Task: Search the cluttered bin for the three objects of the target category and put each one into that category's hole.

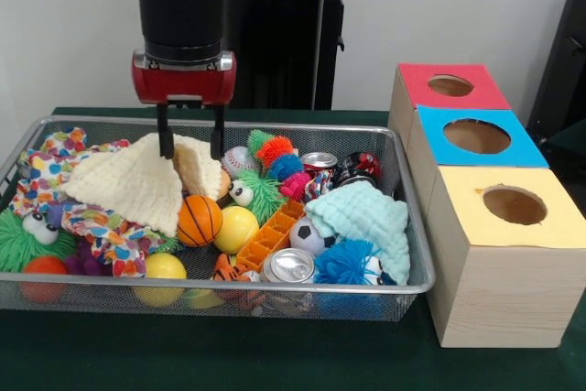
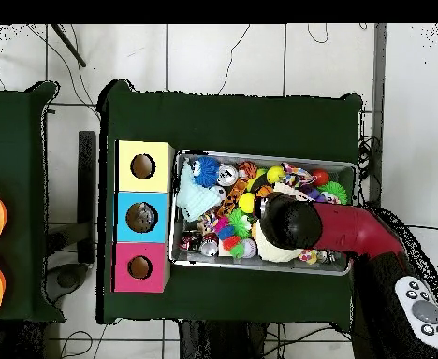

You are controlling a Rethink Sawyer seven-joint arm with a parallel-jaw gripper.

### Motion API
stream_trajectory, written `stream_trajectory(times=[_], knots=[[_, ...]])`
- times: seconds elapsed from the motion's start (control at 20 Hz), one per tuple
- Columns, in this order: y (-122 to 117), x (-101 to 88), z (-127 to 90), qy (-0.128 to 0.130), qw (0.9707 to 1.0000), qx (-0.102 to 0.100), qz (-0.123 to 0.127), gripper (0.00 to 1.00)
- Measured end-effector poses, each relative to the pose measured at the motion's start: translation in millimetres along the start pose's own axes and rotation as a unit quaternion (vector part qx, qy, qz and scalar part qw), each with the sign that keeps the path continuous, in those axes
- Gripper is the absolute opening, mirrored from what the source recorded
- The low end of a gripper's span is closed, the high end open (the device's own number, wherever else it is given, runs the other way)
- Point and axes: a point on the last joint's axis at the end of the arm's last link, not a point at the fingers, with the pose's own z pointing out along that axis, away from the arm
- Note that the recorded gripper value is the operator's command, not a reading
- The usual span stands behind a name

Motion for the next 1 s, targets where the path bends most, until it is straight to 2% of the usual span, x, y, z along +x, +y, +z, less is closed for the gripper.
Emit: stream_trajectory(times=[0.45, 0.75, 1.0], knots=[[-10, 21.8, 20, 0.002, 0.9998, -0.011, 0.017, 1.00], [-6, 42.3, 44, -0.024, 0.9996, -0.015, 0.008, 1.00], [3, 57.0, 53, -0.027, 0.9994, -0.020, -0.002, 1.00]])
